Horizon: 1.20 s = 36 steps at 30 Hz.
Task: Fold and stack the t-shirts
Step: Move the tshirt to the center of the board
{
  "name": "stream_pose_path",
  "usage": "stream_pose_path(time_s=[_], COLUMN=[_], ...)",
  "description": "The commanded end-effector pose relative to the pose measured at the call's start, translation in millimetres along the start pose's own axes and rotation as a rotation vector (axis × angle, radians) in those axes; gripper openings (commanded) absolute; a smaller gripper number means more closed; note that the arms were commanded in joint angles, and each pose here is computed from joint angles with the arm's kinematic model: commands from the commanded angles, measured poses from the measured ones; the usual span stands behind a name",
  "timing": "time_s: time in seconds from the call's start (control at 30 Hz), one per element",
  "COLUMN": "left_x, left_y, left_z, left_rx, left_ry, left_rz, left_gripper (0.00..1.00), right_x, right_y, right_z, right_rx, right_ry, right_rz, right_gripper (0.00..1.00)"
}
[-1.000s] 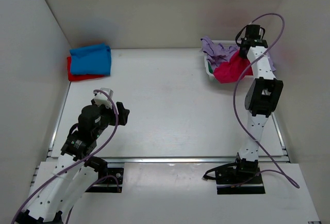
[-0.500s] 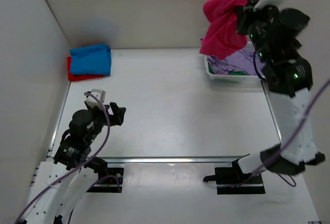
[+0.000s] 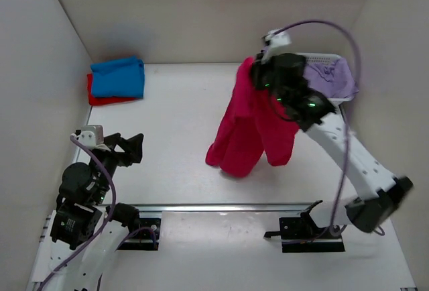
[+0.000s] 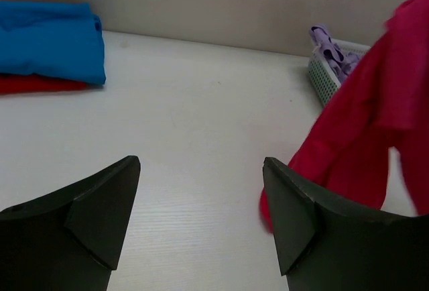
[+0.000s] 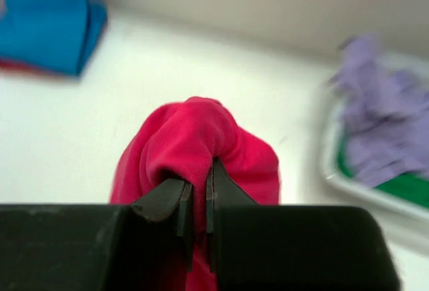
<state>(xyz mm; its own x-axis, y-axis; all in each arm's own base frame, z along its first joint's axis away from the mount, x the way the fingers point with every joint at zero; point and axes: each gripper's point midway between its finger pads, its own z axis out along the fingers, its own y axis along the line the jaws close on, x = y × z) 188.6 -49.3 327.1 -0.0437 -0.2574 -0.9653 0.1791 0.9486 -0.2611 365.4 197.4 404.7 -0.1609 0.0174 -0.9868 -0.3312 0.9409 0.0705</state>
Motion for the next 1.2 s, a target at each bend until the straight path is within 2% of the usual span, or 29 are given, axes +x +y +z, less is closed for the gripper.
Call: stream_pose_path(time_s=[0.0,0.13,0.17,0.2,0.23,0.3,0.37,0.43,0.57,0.63,0.77,0.83,0.97,1.17], left_x=[20,41,46,54,62,74,83,91,105,110,116,117,122,126], left_y=[6,4,2,4,7,7,7,8,4,3,1,1,-1,-5], left_z=[1,11,13,16,18,22,24,26,29,31,33,34,37,42], left_rx=[-0.023,0.002,0.012,0.007,-0.003,0.002,0.008,0.005,0.032,0.04,0.058,0.056,0.072,0.087], left_ry=[0.059,0.113,0.128,0.152,0.174,0.207,0.225,0.239,0.26,0.27,0.283,0.286,0.299,0.311], left_rz=[-0.006,-0.002,-0.01,-0.005,0.004,0.013,0.015,0.004,-0.012,-0.014,-0.008,-0.011,-0.008,-0.027], left_gripper=[0.85,0.85,0.85,0.85,0.86,0.86,0.85,0.85,0.85,0.85,0.85,0.84,0.84,0.84], right_x=[46,127,136,149,163,170,180,175,201,209,232,254,288,319], right_y=[57,101,106,110,109,100,86,64,11,4,1,-8,-23,-47], right_z=[43,86,89,98,104,108,107,98,89,87,85,85,79,65], right_rx=[-0.085,-0.122,-0.121,-0.102,-0.069,-0.023,0.002,-0.008,-0.084,-0.162,-0.263,-0.26,-0.28,-0.179], right_ry=[0.049,0.247,0.274,0.315,0.371,0.411,0.427,0.415,0.454,0.472,0.464,0.525,0.638,0.732], right_rz=[0.071,0.039,0.018,-0.029,-0.071,-0.108,-0.122,-0.095,-0.025,-0.052,-0.306,-0.375,-0.347,-0.289], right_gripper=[0.0,0.0,0.06,0.17,0.24,0.54,0.7,0.78,0.69,0.67,0.67,0.67,0.68,0.69])
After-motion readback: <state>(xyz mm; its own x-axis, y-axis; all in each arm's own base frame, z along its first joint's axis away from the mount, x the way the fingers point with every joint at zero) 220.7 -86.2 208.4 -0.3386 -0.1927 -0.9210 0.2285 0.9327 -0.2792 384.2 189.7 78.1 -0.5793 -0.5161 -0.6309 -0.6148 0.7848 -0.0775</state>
